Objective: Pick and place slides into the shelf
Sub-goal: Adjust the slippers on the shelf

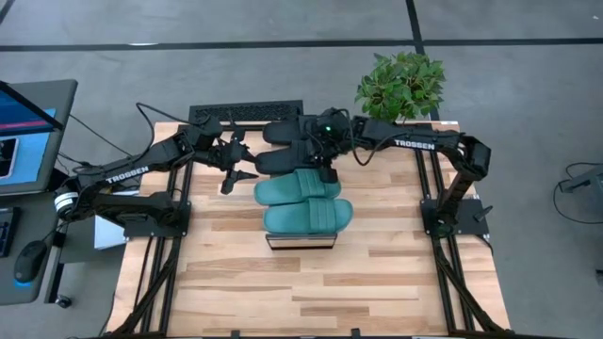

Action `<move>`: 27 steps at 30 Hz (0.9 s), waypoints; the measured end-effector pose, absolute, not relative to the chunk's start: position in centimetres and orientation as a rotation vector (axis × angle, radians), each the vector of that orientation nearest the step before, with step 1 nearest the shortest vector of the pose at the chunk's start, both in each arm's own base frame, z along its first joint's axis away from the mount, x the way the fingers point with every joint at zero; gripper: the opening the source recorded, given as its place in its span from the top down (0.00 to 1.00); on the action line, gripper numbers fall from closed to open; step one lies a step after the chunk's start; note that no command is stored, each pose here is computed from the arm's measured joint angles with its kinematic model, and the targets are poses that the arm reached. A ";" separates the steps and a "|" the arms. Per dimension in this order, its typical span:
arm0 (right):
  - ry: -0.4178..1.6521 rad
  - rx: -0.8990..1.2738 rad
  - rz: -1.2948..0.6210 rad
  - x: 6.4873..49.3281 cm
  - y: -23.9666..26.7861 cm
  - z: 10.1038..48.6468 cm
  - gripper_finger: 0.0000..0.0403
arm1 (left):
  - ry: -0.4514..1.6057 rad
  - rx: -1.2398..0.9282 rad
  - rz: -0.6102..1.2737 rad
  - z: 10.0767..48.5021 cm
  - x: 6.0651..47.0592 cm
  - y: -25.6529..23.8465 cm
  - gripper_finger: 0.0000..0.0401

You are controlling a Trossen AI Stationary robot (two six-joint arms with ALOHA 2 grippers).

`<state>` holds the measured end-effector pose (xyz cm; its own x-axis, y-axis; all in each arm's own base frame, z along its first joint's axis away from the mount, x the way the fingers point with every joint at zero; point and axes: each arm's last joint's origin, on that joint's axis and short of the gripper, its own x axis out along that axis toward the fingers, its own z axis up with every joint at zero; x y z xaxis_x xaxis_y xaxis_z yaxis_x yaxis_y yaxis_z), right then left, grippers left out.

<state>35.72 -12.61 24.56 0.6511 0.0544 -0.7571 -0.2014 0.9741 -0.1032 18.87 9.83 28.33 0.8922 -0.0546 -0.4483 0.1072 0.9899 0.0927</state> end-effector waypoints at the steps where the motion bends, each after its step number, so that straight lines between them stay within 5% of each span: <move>1: 0.848 -0.192 0.138 35.7 -12.6 24.8 1.00 | 0.461 0.116 -0.084 28.3 18.9 9.8 0.51; 27: 0.754 -0.442 -0.054 34.8 -11.2 28.7 1.00 | 0.469 0.101 -0.089 28.0 18.8 9.8 0.51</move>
